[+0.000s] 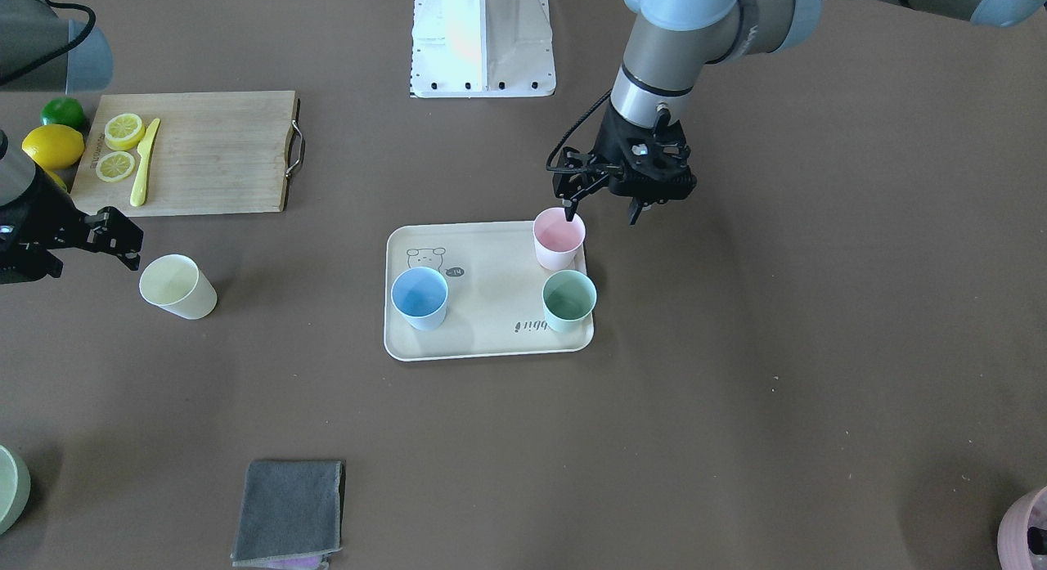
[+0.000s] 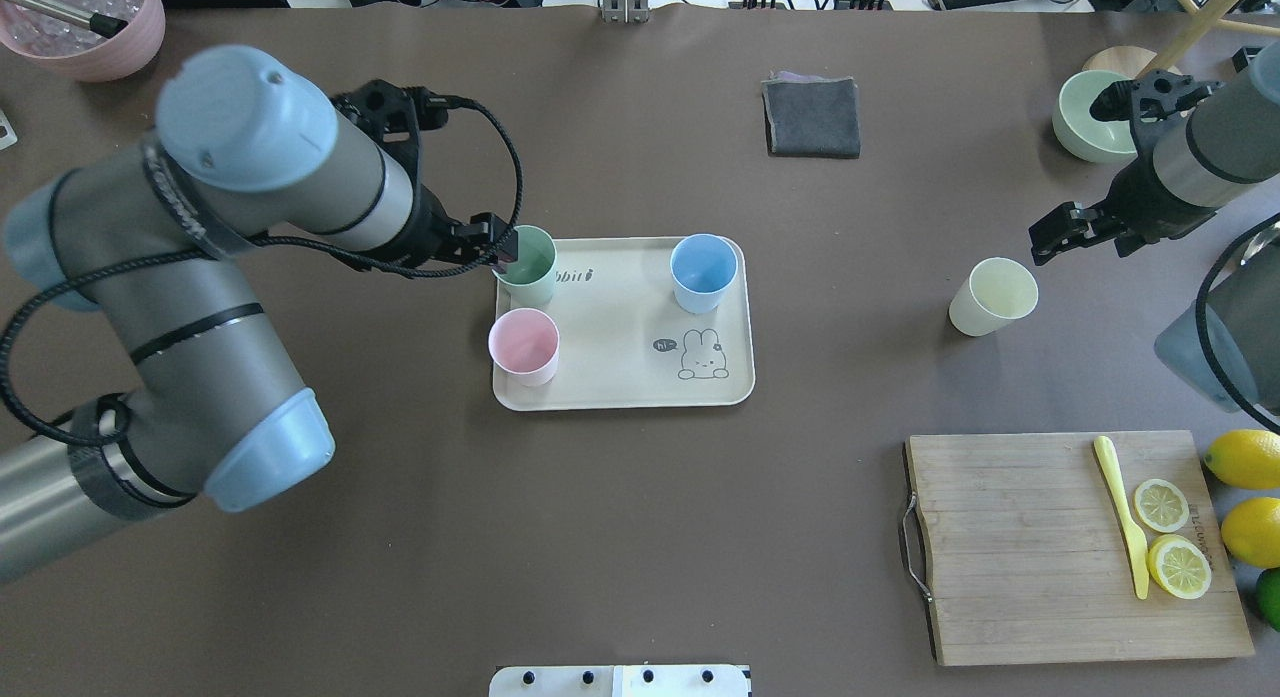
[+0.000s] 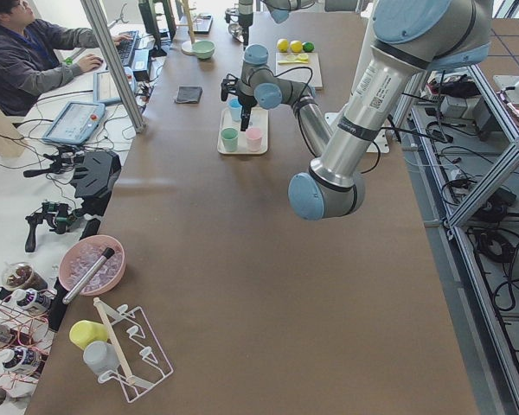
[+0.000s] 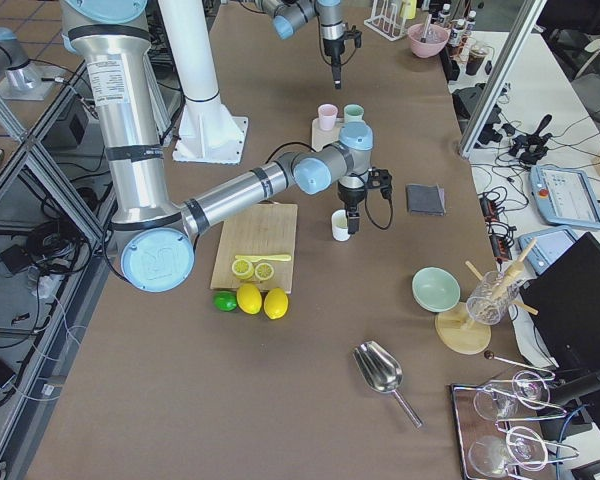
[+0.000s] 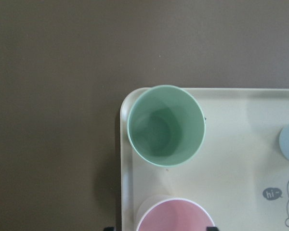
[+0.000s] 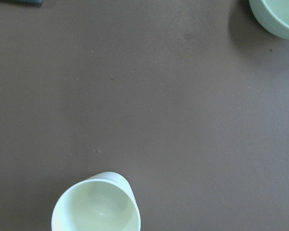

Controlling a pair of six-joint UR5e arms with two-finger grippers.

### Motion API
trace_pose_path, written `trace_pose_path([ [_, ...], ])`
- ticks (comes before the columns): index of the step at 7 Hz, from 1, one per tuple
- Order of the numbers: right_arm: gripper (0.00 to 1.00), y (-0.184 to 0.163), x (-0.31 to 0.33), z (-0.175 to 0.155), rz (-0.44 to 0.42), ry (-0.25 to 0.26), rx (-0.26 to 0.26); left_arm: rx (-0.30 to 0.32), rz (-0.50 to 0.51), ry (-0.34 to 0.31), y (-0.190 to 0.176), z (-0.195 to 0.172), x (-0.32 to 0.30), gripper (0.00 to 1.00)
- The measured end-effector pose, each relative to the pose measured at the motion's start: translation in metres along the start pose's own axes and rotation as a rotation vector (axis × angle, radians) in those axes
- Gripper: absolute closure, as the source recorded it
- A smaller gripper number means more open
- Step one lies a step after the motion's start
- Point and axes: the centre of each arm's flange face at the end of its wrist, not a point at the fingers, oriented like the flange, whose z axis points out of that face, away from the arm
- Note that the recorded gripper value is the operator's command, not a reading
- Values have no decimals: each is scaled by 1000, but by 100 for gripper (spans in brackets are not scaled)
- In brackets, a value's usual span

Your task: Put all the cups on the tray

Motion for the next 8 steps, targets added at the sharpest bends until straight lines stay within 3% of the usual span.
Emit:
trace_pose_path([
  [2, 14, -3, -2, 26, 9, -22, 8, -2, 31, -15, -15, -32, -22, 2],
  [3, 27, 1, -6, 34, 16, -28, 3, -3, 35, -18, -16, -35, -24, 2],
  [4, 71, 6, -8, 40, 17, -29, -5, -3, 36, -19, -17, -36, -25, 2],
  [5, 100, 11, -7, 45, 18, -27, -13, -1, 35, -20, -18, -36, -26, 2],
  [8, 100, 16, -10, 47, 18, -30, -19, 5, 37, -26, -23, -37, -29, 2],
])
